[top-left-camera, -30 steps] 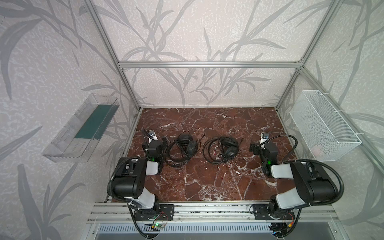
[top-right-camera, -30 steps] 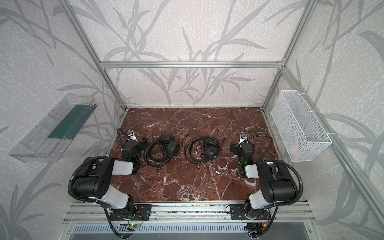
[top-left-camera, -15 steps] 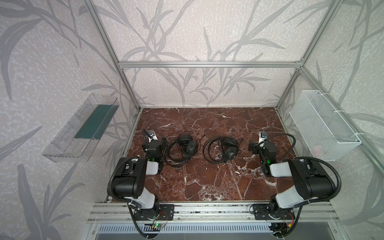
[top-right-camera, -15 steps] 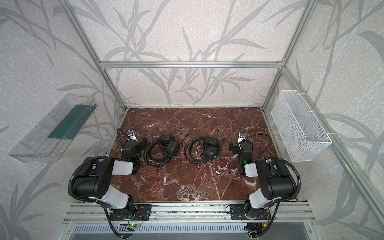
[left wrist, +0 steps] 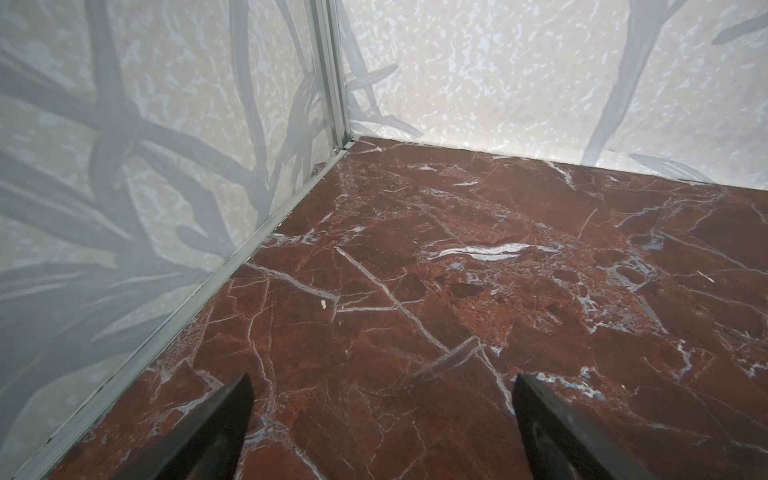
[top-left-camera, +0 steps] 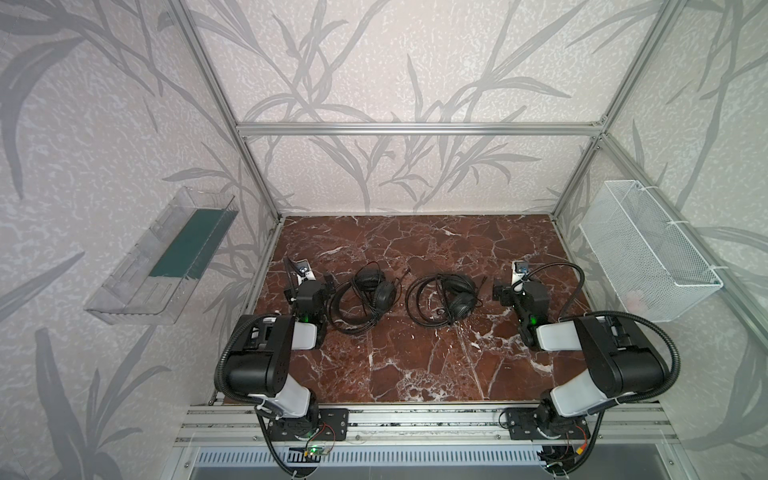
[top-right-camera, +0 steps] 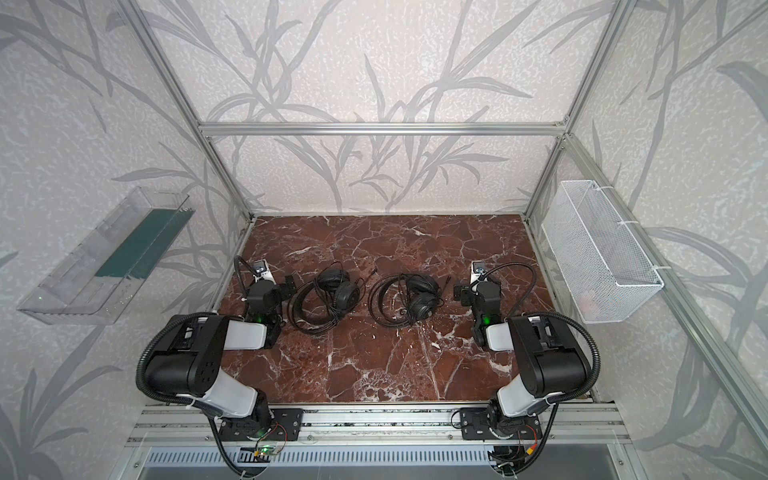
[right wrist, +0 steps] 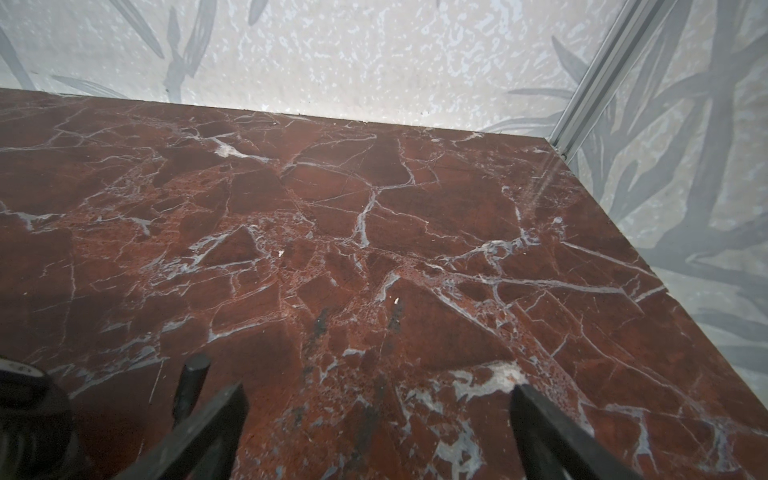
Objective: Wrap the headphones
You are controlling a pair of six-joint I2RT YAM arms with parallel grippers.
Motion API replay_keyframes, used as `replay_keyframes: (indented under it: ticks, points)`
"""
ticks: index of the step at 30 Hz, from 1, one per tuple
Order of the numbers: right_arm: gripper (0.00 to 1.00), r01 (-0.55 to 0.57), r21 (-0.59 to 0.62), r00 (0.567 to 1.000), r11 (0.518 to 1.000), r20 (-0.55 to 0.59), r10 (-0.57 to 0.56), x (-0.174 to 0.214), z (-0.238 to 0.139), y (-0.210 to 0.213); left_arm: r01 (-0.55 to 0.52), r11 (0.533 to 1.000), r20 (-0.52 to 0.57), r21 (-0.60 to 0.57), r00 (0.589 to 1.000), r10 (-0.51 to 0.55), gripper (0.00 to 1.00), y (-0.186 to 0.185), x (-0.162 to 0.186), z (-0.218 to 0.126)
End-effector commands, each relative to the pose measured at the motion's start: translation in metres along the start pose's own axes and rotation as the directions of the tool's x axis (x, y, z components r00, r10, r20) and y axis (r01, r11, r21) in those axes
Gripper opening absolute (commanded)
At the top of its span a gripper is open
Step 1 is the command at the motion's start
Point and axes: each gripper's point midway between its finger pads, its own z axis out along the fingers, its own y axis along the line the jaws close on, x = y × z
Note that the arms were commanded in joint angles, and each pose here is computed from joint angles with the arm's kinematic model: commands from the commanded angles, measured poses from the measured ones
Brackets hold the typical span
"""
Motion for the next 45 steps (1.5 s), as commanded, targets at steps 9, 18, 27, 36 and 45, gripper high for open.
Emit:
replay_keyframes:
  ticks: [9,18,27,36,45]
  points:
    - [0.99,0.008,0.008,1.000,1.000,0.022,-0.008,-0.006,0.001,-0.001,-0.022,1.000,0.003,-0.006,1.000,0.022,0.99,0.000,0.002,-0.001]
    - [0.99,0.008,0.008,1.000,1.000,0.021,-0.008,-0.006,0.001,-0.001,-0.022,1.000,0.001,-0.007,1.000,0.022,0.99,0.001,0.003,-0.001]
    - [0.99,0.009,0.008,1.000,1.000,0.023,-0.009,-0.006,0.001,-0.001,-0.022,1.000,0.002,-0.006,1.000,0.022,0.99,0.000,0.003,-0.001]
    - [0.99,0.008,0.008,1.000,1.000,0.022,-0.008,-0.006,0.001,-0.001,-0.023,1.000,0.002,-0.006,1.000,0.023,0.99,0.000,0.003,-0.001]
    - [0.99,0.049,-0.097,0.999,0.994,0.023,-0.047,-0.007,0.002,0.017,-0.022,1.000,0.002,-0.007,1.000,0.022,0.99,0.001,0.003,-0.001]
